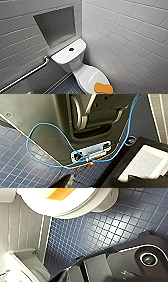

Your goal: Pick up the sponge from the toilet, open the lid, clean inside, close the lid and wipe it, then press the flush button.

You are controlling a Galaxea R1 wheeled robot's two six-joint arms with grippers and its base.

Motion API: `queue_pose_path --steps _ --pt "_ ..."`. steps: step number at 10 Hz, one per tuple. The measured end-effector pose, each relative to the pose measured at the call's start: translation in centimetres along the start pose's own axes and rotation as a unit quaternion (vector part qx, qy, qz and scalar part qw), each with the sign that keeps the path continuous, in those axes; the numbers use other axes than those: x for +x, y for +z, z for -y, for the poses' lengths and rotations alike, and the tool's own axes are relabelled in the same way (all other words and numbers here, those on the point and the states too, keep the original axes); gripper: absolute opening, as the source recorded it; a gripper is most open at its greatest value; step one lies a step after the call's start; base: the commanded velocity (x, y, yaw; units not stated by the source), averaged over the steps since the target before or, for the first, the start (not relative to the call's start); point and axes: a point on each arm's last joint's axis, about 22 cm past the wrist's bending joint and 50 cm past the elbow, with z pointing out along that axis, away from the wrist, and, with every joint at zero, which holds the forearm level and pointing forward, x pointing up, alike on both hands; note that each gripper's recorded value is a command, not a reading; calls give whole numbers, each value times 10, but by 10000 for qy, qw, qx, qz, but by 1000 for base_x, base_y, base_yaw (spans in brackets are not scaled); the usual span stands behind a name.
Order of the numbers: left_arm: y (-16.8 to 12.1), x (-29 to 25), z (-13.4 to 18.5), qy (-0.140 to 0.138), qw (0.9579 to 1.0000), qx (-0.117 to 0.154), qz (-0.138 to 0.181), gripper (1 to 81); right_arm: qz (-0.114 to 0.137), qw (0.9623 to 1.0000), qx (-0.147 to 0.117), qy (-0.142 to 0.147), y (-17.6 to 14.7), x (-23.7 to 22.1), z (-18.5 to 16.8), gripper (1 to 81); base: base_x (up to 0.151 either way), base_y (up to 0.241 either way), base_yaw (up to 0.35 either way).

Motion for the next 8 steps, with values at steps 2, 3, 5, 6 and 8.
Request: queue_pose_path --steps 2,3,5,6,8 --pt "7 18 7 39 10000 17 -78 811 -185 9996 198 77 18 34 23 811 0 0 0" --pt "10 30 11 65 9999 31 -147 811 -239 9993 296 56 27 47 35 811 0 0 0" --pt "17 47 19 100 9997 53 -213 811 -404 9984 404 -37 44 79 50 811 0 0 0" --pt "21 45 20 68 9999 44 -149 811 -398 9985 378 44 54 84 46 811 0 0 0" --pt "29 42 22 12 10000 12 -32 811 -310 9984 356 325 73 84 39 811 0 0 0"
